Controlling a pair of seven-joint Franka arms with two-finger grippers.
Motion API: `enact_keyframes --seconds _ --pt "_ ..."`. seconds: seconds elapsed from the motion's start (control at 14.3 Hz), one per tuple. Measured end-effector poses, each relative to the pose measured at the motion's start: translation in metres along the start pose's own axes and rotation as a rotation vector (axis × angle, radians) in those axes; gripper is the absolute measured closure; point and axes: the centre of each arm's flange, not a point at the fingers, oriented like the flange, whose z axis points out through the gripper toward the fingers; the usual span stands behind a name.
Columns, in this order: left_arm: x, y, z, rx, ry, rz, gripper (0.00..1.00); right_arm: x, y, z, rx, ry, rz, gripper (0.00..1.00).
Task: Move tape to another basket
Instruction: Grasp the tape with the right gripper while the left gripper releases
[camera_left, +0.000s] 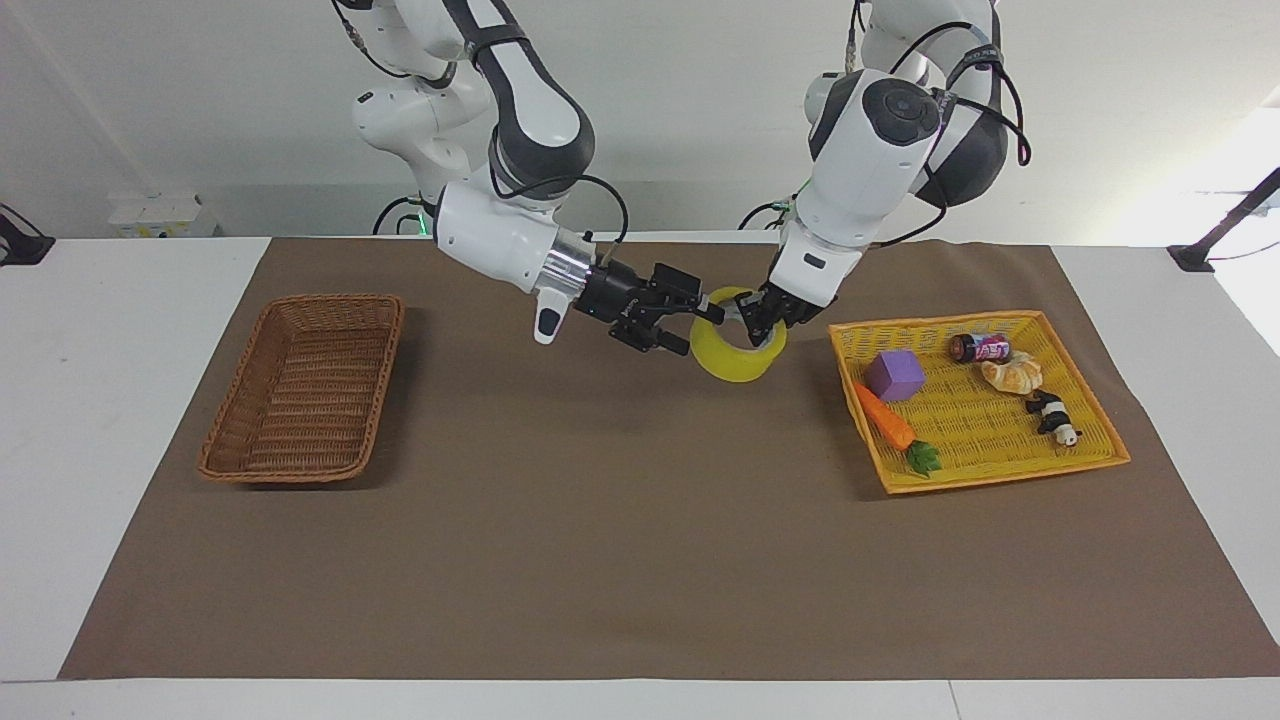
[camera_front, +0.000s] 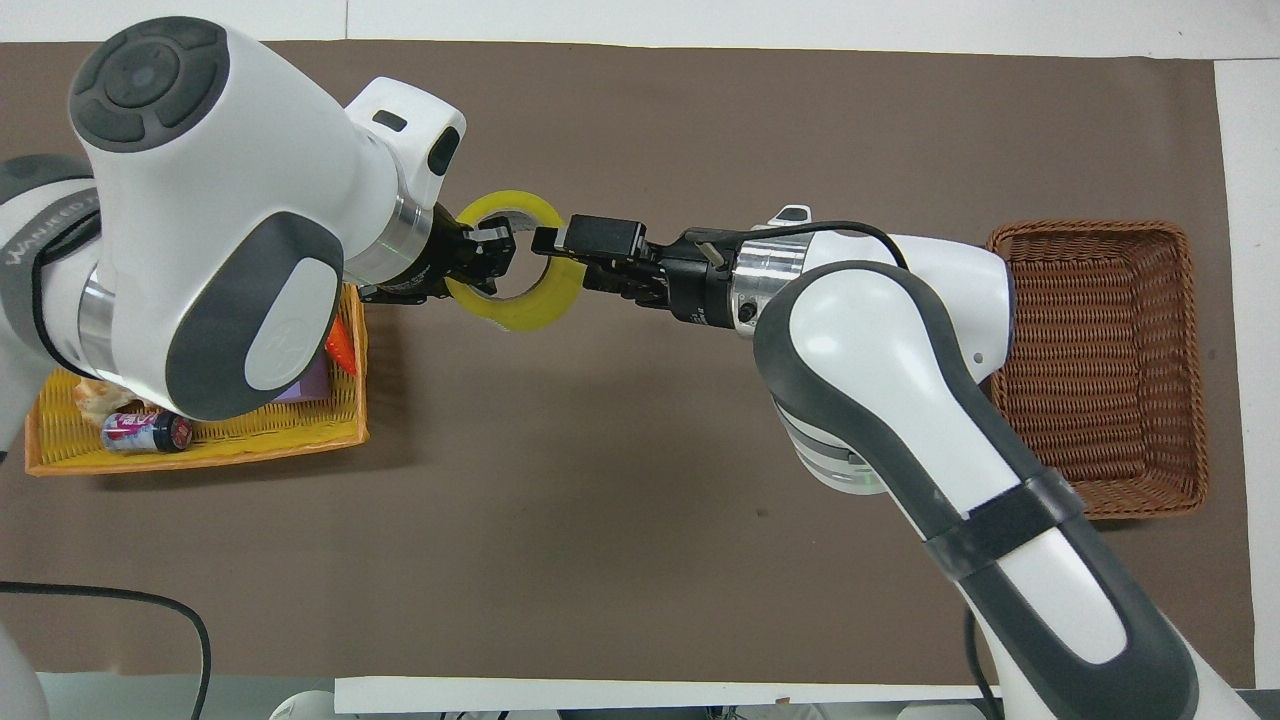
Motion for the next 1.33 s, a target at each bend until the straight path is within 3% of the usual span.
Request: enact_keyframes --seconds 0.07,0.28,0.35,0.84,0.91,1.12,1.33 --pt "0.0 0.0 0.001 0.001 -0.001 0.0 0.78 0.0 0.0 0.0 0.0 0.001 0.0 0.12" --pt "0.0 -0.001 0.004 0.005 -0.006 -0.002 0.78 0.001 0.0 -0.001 0.002 0.002 0.008 0.43" --pt "0.0 -0.002 0.004 0.005 -0.008 -0.003 0.78 0.0 0.0 0.0 0.001 0.001 0.014 0.46" --pt "0.0 -0.002 0.004 0.005 -0.008 -0.004 0.78 0.0 0.0 0.0 0.002 0.001 0.023 0.46" --pt "-0.001 -0.002 0.003 0.003 -0.007 -0.003 0.71 0.0 0.001 0.0 0.001 0.001 0.034 0.46" --pt "-0.008 -0.009 -0.016 0.005 -0.009 -0.007 0.39 0.002 0.004 0.001 -0.004 0.002 0.048 0.46" --pt "0.008 -0.057 -0.066 0.011 -0.007 -0.086 0.05 0.003 0.005 0.0 -0.004 0.003 0.05 0.46"
